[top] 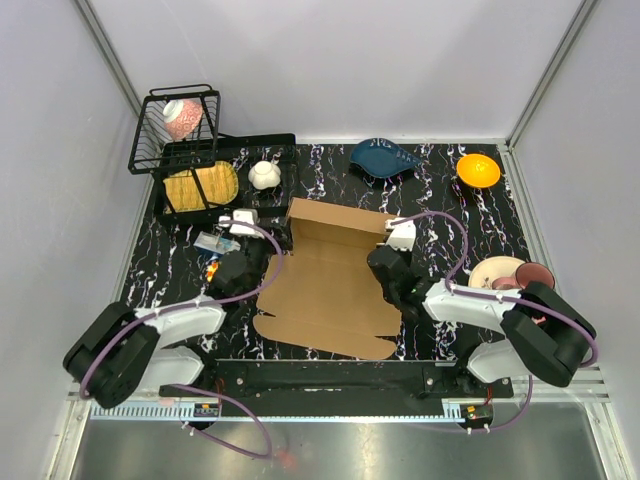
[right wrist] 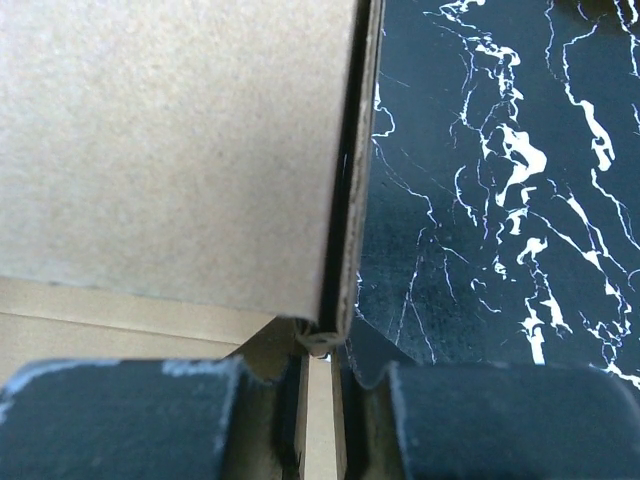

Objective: Fold the paper box

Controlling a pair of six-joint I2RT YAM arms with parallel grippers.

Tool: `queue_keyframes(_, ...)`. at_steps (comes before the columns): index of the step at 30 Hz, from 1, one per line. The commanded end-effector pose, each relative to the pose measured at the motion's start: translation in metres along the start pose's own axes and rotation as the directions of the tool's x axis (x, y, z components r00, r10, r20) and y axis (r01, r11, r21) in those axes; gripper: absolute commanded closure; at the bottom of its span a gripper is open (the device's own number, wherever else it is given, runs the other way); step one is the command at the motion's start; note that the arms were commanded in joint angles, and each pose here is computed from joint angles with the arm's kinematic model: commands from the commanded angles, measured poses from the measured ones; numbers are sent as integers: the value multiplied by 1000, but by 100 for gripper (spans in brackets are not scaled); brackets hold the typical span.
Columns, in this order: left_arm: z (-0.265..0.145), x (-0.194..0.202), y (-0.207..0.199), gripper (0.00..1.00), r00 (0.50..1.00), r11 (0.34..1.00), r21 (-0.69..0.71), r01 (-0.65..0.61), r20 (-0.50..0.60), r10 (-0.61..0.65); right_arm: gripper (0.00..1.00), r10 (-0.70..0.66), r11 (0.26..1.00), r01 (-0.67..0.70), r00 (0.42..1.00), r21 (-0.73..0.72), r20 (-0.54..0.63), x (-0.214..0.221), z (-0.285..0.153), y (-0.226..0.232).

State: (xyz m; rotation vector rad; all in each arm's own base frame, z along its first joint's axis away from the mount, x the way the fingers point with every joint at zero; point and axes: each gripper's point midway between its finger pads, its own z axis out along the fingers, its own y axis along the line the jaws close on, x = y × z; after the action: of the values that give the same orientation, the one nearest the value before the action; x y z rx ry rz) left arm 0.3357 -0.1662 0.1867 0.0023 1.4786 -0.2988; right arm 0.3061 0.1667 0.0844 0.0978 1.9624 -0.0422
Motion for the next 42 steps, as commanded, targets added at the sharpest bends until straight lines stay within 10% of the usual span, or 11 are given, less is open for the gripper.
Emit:
queue_keyframes(1, 8, -55, -24, 6, 992, 988, 132, 79, 83, -91, 100, -89, 993, 81, 991, -85, -99, 28, -3, 13)
queue_keyframes(8, 26, -82, -37, 4, 990, 972, 205, 114, 53, -127, 100, -116, 992, 109, 986, -61, -118, 33, 2, 13)
queue_keyframes(28, 51, 5, -35, 13, 888, 890, 268, 368, -385, -251, 99, -103, 993, 95, 987, -70, -123, 31, 0, 14)
queue_keyframes(42, 50, 23, -19, 23, 876, 916, 174, 362, -400, -270, 32, -47, 996, 36, 988, -82, -144, 0, -23, 12)
